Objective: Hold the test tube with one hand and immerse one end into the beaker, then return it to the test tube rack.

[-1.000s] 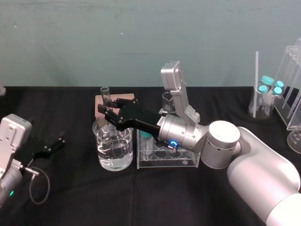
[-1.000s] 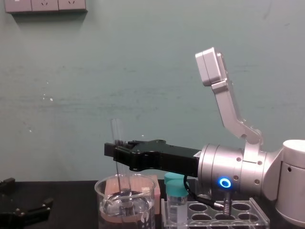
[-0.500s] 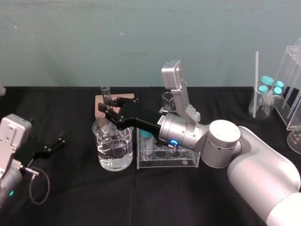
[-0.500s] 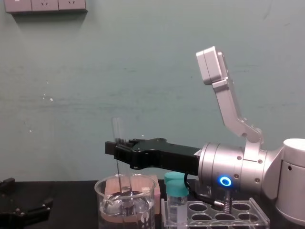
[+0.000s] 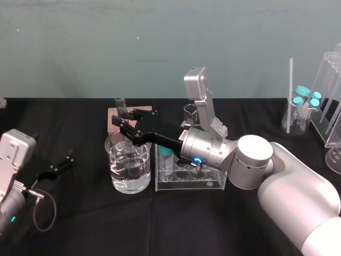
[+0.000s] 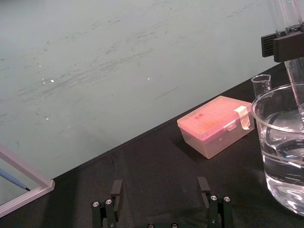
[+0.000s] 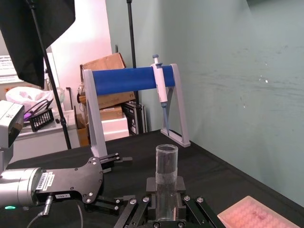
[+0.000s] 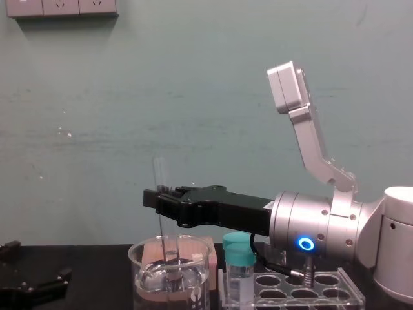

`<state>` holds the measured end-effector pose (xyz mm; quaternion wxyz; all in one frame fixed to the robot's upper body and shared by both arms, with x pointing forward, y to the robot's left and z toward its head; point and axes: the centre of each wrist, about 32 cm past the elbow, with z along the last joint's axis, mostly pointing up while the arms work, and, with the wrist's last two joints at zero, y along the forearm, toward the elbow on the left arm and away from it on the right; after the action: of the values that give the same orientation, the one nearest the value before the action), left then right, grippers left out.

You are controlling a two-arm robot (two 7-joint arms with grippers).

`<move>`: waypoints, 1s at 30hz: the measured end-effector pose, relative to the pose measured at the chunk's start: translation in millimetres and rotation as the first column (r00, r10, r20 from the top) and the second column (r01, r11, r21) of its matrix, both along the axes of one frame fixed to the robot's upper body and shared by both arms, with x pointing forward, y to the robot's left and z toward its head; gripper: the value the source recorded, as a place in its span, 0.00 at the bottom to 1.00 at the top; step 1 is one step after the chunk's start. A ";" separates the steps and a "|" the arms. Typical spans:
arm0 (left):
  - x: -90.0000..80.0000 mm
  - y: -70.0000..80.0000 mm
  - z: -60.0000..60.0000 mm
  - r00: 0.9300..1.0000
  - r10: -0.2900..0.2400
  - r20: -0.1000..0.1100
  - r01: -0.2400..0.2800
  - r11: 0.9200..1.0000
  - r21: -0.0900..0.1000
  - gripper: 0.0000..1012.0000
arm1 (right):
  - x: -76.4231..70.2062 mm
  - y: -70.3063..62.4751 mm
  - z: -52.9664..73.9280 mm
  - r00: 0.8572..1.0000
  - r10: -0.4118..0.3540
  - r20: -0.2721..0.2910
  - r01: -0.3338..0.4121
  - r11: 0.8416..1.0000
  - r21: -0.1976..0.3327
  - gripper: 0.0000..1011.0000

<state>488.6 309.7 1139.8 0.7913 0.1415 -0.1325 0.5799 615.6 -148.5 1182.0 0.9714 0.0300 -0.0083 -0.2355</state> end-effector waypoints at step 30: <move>0.0 0.0 0.0 1.000 0.000 0.000 0.000 1.000 0.000 0.99 | -0.1 -1.3 0.4 1.000 0.005 0.001 -0.005 1.000 -0.001 0.23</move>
<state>488.6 309.7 1139.8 0.7913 0.1415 -0.1325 0.5799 615.5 -149.8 1182.4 0.9720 0.0298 -0.0086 -0.2331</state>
